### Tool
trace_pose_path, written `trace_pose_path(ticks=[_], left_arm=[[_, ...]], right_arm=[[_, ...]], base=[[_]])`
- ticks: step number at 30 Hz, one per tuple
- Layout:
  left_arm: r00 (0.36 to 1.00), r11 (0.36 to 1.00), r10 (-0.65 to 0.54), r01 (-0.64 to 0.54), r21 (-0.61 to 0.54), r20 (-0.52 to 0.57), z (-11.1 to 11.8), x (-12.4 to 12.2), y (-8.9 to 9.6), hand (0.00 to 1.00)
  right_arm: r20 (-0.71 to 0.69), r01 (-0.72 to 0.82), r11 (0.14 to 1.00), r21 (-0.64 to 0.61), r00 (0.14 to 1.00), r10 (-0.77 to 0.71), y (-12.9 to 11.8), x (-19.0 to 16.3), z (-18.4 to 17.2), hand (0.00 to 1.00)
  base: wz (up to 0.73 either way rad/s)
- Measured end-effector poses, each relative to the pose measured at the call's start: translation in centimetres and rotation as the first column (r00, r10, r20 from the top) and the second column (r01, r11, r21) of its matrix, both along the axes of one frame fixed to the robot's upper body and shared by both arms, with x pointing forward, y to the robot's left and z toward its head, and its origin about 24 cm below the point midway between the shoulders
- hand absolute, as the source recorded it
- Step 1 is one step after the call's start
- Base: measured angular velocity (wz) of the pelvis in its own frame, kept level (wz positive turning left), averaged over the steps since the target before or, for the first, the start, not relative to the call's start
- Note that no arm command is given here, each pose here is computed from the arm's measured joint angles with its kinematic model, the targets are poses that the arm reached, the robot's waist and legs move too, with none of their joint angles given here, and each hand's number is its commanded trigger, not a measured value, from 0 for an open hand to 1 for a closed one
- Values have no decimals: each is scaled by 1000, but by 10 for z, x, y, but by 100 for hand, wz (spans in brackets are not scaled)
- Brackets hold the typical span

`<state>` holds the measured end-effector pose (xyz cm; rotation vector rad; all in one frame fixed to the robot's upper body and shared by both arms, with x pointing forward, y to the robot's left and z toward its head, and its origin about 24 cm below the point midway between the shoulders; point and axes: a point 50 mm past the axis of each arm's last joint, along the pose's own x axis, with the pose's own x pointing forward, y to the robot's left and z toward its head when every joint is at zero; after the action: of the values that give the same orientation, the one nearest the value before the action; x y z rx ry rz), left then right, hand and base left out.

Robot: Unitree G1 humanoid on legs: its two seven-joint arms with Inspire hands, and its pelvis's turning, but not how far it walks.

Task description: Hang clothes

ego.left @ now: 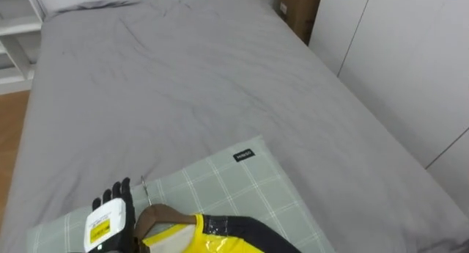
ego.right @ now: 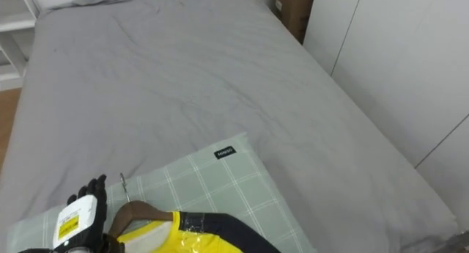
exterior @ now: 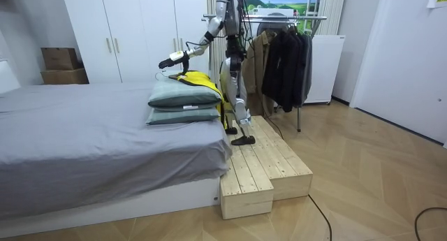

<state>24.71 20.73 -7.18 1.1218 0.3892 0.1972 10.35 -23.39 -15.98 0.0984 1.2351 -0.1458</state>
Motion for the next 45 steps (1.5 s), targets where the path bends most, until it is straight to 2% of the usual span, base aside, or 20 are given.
trace_pose_path(ticks=[5, 20, 26, 45], left_arm=[[996, 999, 27, -29, -26, -81, -15, -13, 0, 0], [991, 999, 30, -35, -40, -128, -27, -32, -1, 0], [983, 998, 30, -41, -55, -182, -39, -52, 0, 0], [971, 997, 19, -38, -74, -240, -46, -62, 0, 0]], right_arm=[[-2, 3, 1000, 1, 1000, -3, 0, -1, 0, 0], [-4, 26, 1000, 6, 1000, -26, 1, -3, -1, 0], [-7, 32, 999, 6, 999, -32, 1, -5, -1, 0], [-20, 34, 999, 15, 999, -33, 1, -7, -2, 0]], base=[[3], [3], [0], [-1]])
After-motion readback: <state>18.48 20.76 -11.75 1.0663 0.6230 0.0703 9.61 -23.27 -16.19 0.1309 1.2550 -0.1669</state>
